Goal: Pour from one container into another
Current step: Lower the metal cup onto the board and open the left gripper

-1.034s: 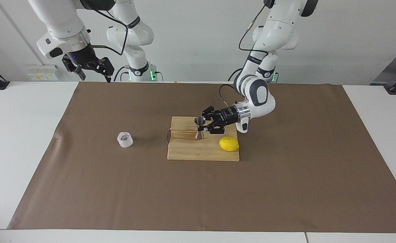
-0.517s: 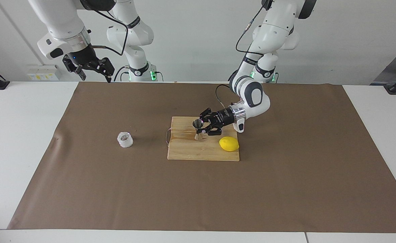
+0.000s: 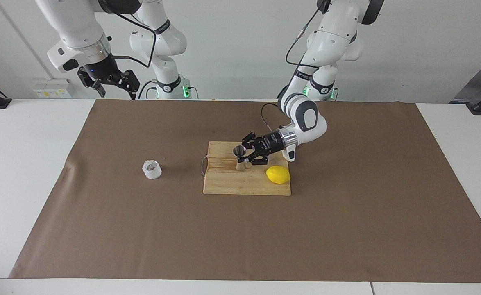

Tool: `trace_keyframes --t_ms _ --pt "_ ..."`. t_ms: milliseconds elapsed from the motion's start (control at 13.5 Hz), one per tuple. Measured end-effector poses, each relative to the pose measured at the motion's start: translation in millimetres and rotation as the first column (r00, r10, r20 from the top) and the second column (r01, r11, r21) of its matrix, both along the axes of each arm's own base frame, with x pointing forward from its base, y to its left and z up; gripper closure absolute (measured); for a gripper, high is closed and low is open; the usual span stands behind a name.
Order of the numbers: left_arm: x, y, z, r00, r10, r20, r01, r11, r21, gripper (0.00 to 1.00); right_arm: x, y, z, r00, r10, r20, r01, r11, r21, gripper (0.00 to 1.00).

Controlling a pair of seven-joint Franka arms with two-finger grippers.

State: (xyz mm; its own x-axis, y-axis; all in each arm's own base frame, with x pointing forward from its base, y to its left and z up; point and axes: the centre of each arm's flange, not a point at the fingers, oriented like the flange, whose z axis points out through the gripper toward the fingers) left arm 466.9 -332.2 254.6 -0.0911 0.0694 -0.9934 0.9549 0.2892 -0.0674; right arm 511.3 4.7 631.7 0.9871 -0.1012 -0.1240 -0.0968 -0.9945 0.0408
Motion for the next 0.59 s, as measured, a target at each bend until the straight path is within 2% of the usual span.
trace_keyframes --t_ms 591 --pt "-0.9 0.7 -3.8 1.000 0.001 -0.005 -0.001 1.000 0.006 0.59 -0.1 0.0 -0.1 1.000 0.000 0.000 0.000 1.000 0.000 0.00"
